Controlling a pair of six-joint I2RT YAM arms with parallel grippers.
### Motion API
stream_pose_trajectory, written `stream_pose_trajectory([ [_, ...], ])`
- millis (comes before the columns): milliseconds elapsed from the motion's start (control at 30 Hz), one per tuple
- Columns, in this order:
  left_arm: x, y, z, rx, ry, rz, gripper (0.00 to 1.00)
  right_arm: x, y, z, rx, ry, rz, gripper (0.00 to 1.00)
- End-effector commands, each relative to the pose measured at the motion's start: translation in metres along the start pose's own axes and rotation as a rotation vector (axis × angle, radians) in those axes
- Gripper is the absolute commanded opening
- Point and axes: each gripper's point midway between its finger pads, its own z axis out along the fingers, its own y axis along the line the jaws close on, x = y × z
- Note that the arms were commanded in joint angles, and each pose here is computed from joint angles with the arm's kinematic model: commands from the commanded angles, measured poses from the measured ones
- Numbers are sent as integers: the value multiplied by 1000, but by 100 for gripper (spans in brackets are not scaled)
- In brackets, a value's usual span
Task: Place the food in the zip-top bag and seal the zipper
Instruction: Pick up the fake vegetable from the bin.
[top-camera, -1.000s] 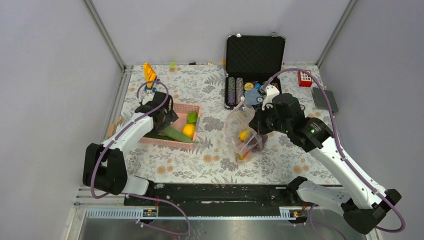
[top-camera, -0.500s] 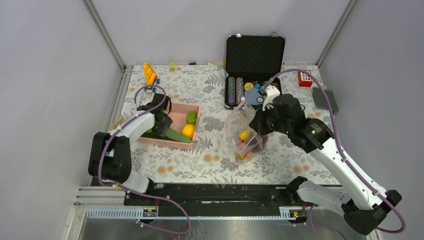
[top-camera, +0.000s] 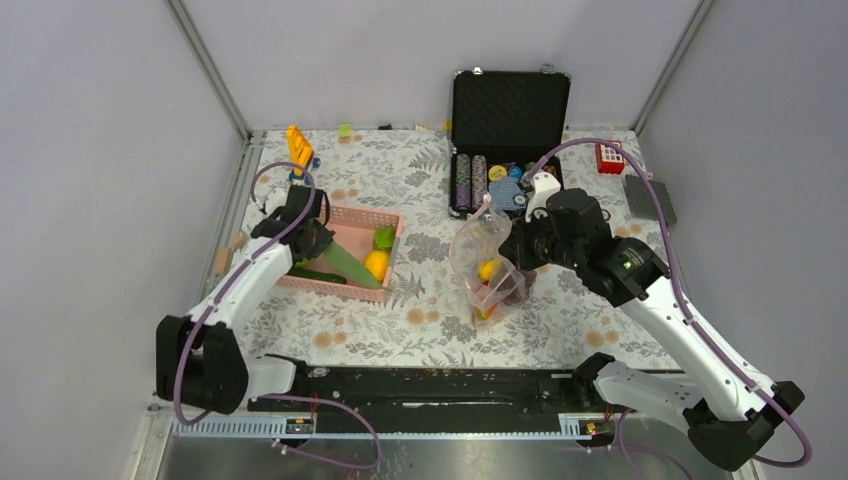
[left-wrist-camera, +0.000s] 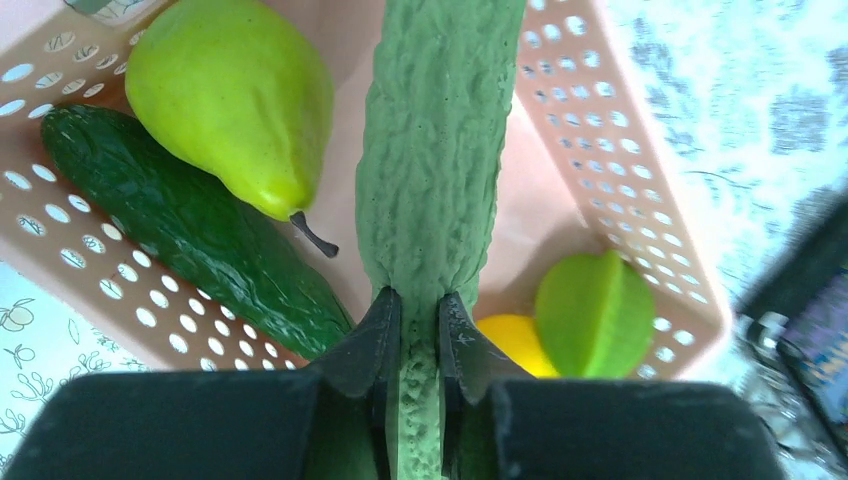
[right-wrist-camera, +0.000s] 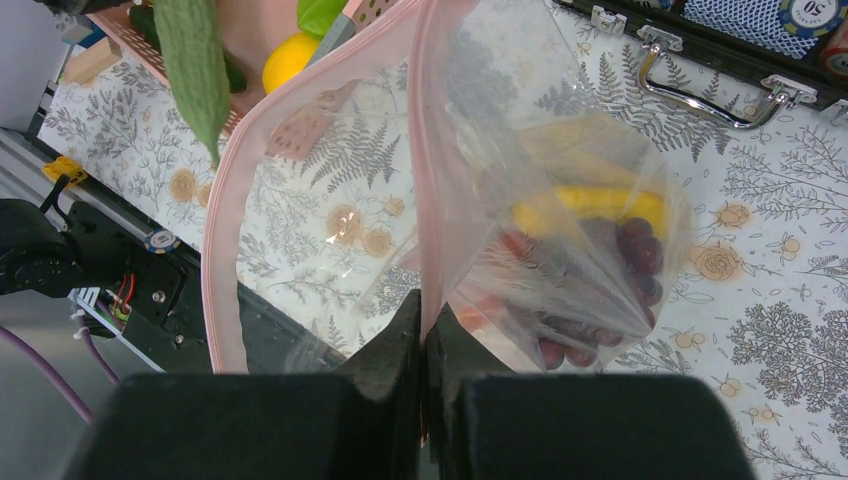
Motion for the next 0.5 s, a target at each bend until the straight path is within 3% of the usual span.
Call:
stream_pose_trajectory([
  [0, -18, -18, -32, 143, -57, -4, 0, -10, -2, -4, 10, -54, -15, 0],
  [233, -39, -49, -84, 368, -181, 36, 0, -11, -2, -2, 7, -58, -16, 0],
  [467, -47, -104, -206, 806, -397, 112, 0, -13, -2, -2, 16, -65, 34, 0],
])
